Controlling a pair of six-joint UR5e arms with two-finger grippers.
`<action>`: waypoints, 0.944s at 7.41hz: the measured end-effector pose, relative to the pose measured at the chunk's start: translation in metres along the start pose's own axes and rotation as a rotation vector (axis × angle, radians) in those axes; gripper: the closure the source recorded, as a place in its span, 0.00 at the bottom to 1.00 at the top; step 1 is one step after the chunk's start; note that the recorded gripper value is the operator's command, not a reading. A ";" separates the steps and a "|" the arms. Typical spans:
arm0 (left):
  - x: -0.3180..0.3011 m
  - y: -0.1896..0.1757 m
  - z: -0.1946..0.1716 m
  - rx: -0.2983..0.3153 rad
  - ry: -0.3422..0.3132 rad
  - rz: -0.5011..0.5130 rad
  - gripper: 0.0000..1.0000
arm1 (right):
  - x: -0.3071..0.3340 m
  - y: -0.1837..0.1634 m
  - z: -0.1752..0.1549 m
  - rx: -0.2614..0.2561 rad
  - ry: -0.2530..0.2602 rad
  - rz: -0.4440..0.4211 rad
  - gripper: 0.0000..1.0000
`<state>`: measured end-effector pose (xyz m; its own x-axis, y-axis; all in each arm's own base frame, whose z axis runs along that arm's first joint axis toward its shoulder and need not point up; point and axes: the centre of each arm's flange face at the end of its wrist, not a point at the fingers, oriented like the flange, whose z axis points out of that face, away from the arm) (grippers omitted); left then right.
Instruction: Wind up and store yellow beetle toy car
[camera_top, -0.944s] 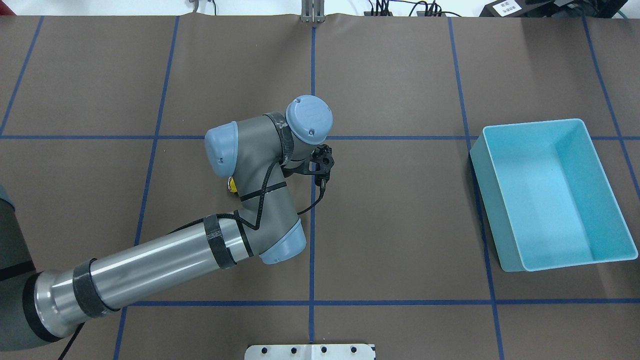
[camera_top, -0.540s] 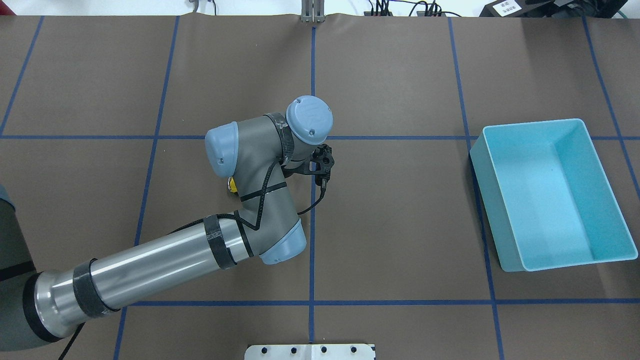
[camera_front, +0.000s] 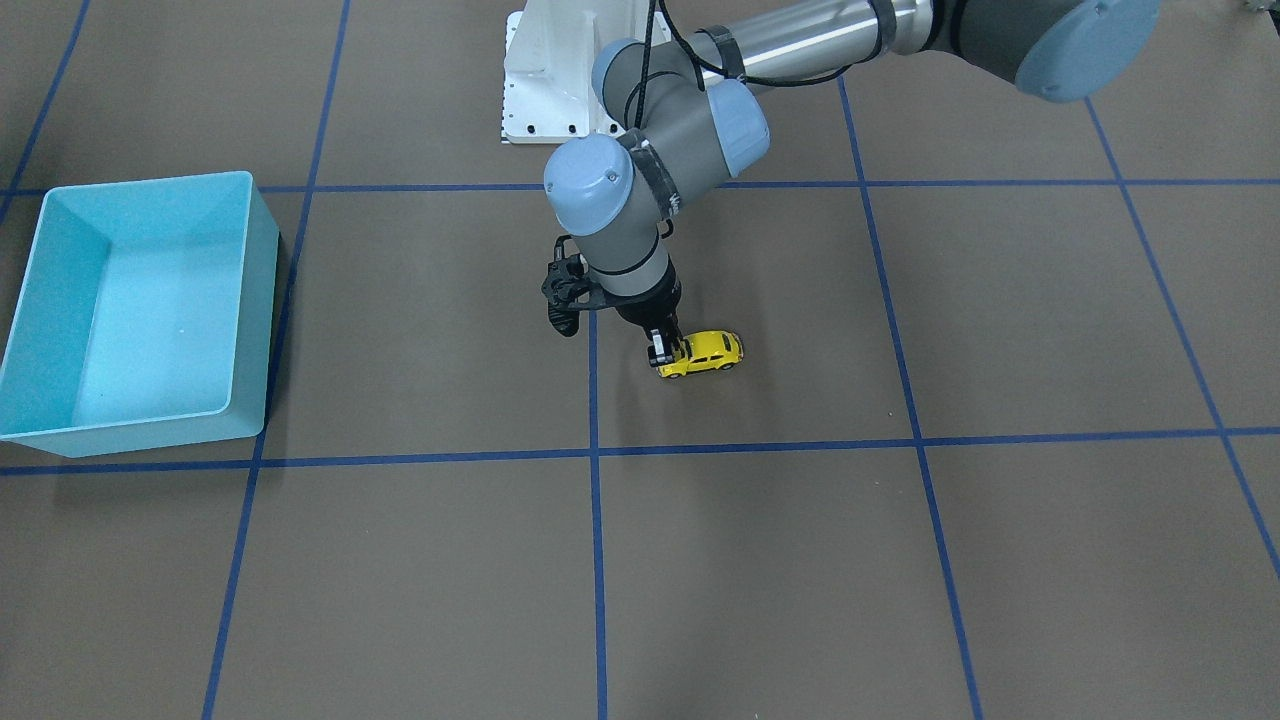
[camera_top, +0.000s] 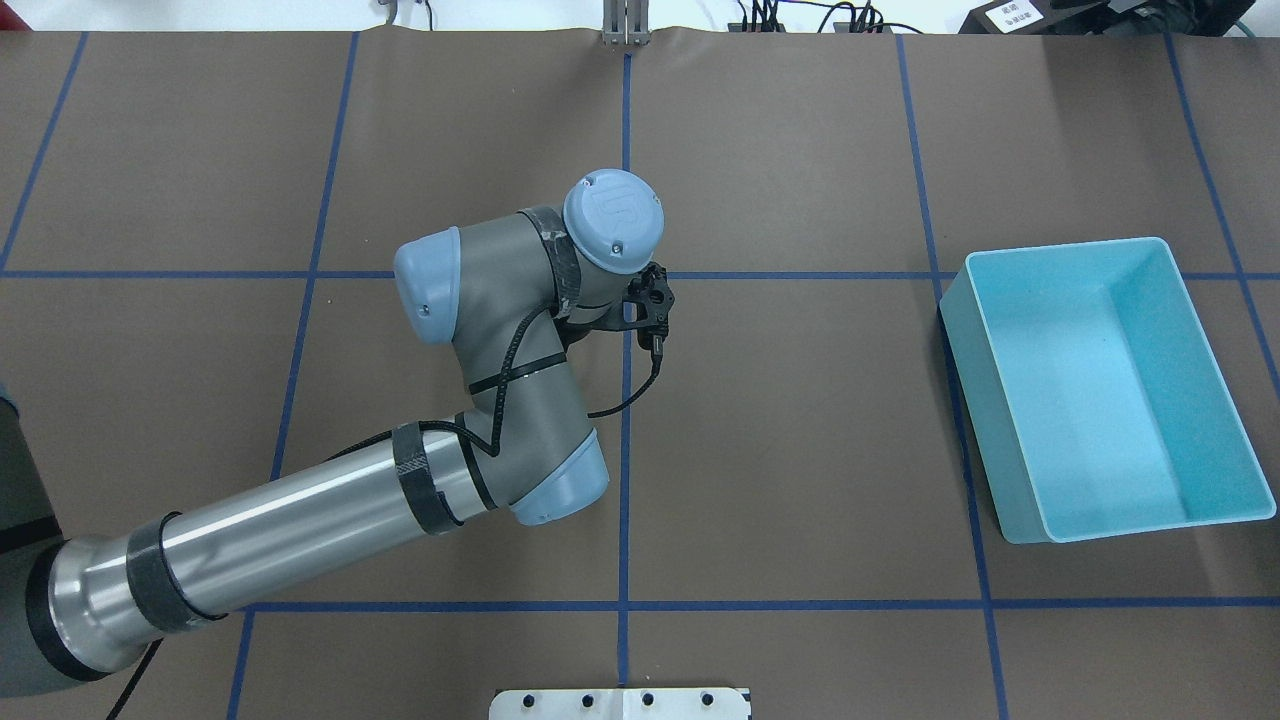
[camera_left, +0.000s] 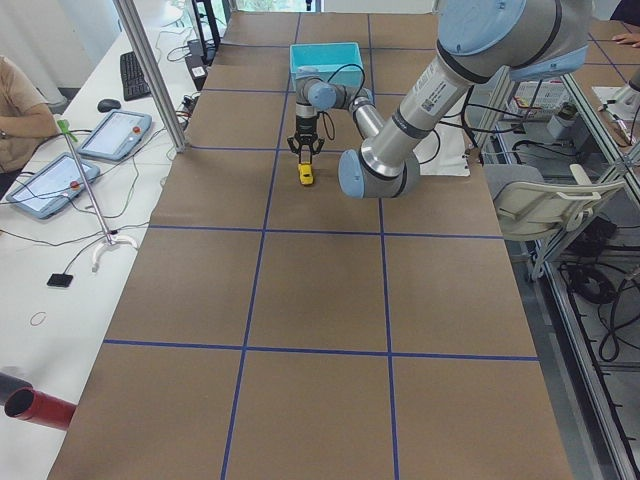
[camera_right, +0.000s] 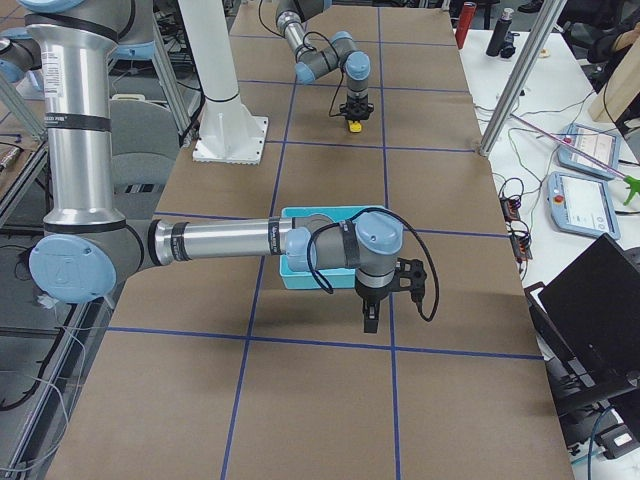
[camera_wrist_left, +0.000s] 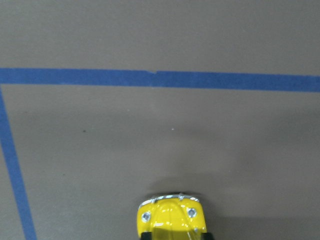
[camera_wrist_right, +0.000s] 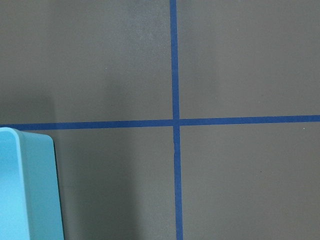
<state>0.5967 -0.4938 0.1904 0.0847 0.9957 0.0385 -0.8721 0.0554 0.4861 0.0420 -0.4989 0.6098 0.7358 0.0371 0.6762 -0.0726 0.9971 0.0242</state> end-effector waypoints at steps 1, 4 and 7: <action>-0.005 0.014 -0.008 0.015 -0.013 -0.009 0.82 | 0.000 0.000 0.000 0.000 0.000 0.000 0.00; -0.004 0.022 -0.004 0.021 0.003 -0.019 0.00 | 0.000 0.000 0.000 0.000 0.000 0.000 0.00; -0.003 0.003 -0.003 0.041 0.079 -0.026 0.01 | 0.000 0.000 0.000 0.000 0.000 0.000 0.00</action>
<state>0.5922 -0.4959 0.1888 0.0679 0.9968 -0.0426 -0.8495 0.0802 0.5214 0.0420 -0.4988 0.6094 0.7357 0.0368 0.6763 -0.0726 0.9971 0.0246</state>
